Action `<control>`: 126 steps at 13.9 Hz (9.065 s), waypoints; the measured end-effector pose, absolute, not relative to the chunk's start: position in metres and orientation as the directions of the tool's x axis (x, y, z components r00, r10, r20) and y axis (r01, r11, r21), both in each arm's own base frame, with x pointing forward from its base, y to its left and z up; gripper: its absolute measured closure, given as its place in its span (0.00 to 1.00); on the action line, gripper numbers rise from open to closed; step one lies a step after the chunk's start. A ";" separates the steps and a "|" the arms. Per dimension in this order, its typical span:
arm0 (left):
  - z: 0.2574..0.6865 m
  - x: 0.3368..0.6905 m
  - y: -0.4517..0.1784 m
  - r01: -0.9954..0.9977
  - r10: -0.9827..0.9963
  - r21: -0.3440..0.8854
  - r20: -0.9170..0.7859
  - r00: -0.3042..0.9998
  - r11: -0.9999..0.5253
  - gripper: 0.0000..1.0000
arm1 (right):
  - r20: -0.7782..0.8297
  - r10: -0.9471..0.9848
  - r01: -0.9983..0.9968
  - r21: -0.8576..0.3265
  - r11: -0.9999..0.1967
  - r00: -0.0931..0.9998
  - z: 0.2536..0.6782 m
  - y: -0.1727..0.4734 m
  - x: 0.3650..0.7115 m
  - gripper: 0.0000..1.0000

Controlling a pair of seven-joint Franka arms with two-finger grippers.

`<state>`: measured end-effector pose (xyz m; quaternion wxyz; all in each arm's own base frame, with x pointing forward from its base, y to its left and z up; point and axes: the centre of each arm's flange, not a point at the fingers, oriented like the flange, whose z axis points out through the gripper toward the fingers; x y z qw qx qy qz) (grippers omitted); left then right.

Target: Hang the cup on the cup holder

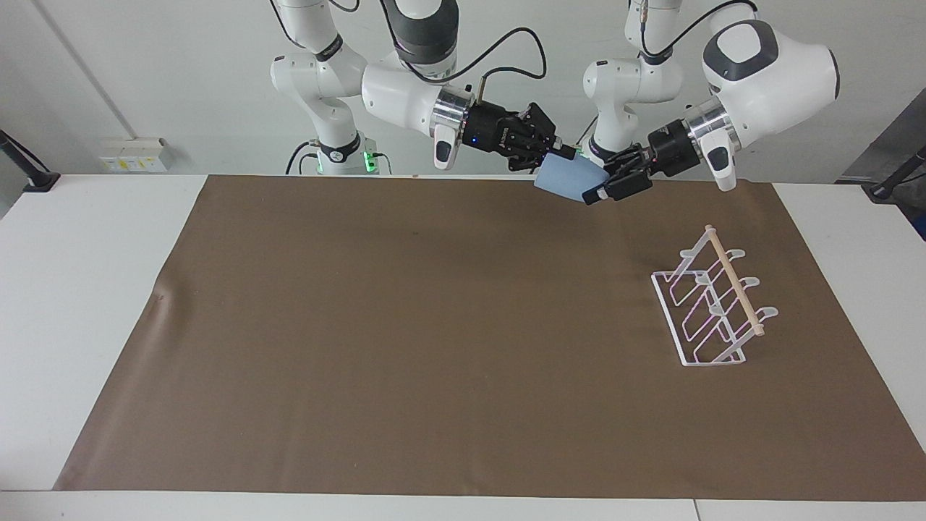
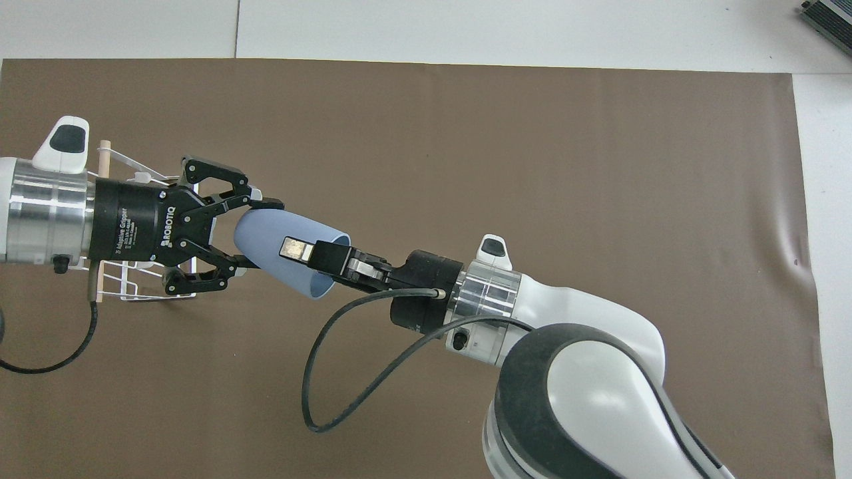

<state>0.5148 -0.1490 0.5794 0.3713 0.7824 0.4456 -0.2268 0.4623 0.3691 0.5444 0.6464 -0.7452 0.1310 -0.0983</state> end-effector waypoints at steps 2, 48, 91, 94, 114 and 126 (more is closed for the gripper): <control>0.579 0.515 -0.149 0.866 0.529 0.379 -0.686 0.500 -0.327 0.31 | -0.039 -0.327 -0.085 -0.988 -0.126 0.944 0.544 0.369 0.462 0.94; 0.574 0.608 -0.059 0.373 0.378 0.112 0.486 0.788 -0.921 0.31 | 0.327 0.498 0.585 -0.272 -0.764 0.803 0.569 0.236 0.539 0.00; 0.592 0.588 -0.056 0.111 0.092 -0.073 0.229 0.969 -0.991 0.00 | -0.005 -0.019 -0.018 0.008 -1.000 1.000 0.595 -0.034 0.553 0.00; 0.602 0.571 -0.054 -0.028 -0.040 -0.093 0.136 0.990 -0.995 0.00 | 0.013 -0.019 -0.019 0.008 -1.000 1.000 0.611 -0.034 0.550 0.00; 0.627 0.526 -0.055 -0.137 -0.137 0.007 -0.008 0.990 -0.990 0.00 | -0.002 -0.012 -0.012 0.007 -1.000 1.000 0.639 -0.030 0.541 0.00; 0.629 0.524 -0.053 -0.136 -0.136 0.006 -0.013 0.991 -0.991 0.00 | -0.002 -0.012 -0.012 0.007 -1.000 1.000 0.639 -0.030 0.541 0.00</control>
